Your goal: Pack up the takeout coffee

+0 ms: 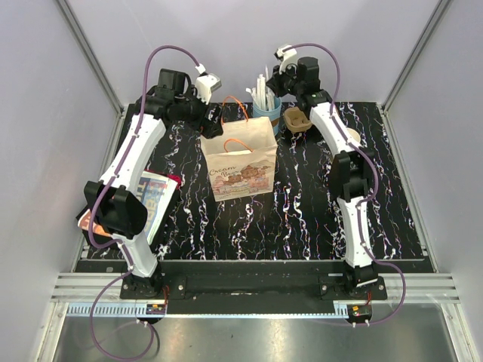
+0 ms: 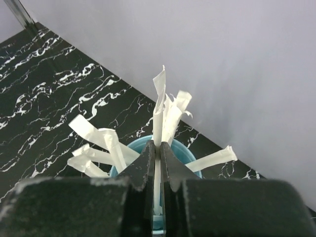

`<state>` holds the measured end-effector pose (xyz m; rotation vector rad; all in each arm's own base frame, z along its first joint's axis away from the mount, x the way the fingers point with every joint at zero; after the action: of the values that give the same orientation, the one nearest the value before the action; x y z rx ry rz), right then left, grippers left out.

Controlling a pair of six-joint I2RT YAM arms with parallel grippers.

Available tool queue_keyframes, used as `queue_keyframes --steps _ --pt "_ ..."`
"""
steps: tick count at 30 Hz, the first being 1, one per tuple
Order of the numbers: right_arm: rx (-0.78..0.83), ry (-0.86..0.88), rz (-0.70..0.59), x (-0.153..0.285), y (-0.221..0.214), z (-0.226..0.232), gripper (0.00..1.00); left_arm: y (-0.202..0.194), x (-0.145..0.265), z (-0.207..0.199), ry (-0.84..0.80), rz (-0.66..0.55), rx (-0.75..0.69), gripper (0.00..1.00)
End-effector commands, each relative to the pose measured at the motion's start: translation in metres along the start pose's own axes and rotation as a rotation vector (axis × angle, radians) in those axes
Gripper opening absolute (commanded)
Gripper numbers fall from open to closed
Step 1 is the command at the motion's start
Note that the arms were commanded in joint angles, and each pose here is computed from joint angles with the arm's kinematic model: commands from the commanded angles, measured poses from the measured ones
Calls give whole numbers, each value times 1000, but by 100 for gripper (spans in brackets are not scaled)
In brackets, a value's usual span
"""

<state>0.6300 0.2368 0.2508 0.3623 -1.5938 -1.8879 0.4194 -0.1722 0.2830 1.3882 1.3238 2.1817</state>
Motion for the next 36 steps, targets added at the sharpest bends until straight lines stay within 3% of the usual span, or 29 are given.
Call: queue_keyframes --steps 1,12,20,29,36 --pt "55 -18 -88 27 55 14 0 20 14 -1 13 -83 -27 99" --pt "112 -102 -187 65 116 10 0 24 21 -4 26 -100 -21 99" --pt "202 -127 -215 123 161 36 0 33 38 9 146 -110 -2 99" --pt "273 -7 -213 233 201 111 0 65 89 7 244 -203 -49 99" --pt "285 217 -178 299 198 189 0 49 98 1 273 -159 -19 99"
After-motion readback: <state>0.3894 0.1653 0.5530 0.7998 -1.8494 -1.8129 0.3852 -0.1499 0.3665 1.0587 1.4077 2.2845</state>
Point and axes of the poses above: each gripper's point midway between its finger pads, its own x axis back along the fingers, its own z axis along the line the jaws close on, y = z × x, the point moved 2 cm from there along x, back along the fingers, and after that the axes turned 15 degrees about -x, right-handed, at the moved point
